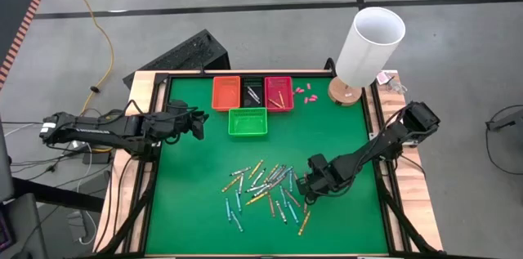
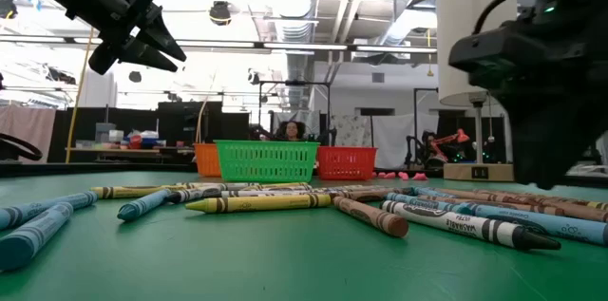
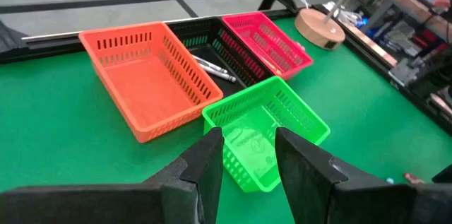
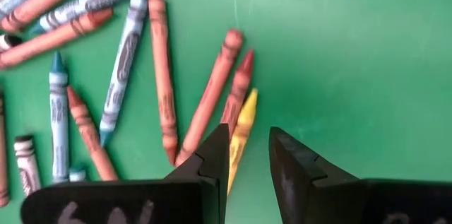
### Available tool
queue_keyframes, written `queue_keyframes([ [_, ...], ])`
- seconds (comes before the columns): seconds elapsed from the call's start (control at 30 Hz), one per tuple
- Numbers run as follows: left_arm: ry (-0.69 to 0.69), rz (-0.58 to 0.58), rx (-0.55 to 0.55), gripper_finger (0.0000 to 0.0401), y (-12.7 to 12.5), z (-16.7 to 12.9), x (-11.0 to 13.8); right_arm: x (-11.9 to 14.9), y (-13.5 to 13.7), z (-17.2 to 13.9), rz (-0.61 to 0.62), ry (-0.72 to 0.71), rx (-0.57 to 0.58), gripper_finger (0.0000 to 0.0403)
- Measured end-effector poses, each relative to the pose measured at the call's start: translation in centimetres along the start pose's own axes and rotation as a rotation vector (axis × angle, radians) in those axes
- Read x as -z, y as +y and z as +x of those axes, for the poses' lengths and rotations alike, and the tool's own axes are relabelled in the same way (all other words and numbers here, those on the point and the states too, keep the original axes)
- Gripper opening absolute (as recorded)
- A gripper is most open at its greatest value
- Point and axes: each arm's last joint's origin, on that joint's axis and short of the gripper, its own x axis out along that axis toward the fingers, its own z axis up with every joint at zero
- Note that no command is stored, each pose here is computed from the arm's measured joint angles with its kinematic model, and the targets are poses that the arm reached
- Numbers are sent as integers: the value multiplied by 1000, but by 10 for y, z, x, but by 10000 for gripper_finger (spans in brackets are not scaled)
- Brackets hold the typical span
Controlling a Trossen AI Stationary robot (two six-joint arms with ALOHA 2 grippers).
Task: Sort crayons
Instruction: Put a yellow crayon in the red basket
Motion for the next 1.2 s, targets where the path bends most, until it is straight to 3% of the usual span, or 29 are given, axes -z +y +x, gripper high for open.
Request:
queue_keyframes([
  [0.53, -5, -1, 5, 119, -1, 0, -1, 21, 5, 22, -4, 48, 35, 98],
  [0.73, -13, -10, 12, 119, -1, 0, -2, 21, 8, 16, -10, 46, 73, 94],
  [1.03, -20, 12, 17, 119, -2, 0, -2, 14, 11, 13, -2, 33, 107, 11],
  [1.2, -21, 34, 18, 119, -2, 0, -2, 5, 17, 8, -47, 0, 126, 6],
])
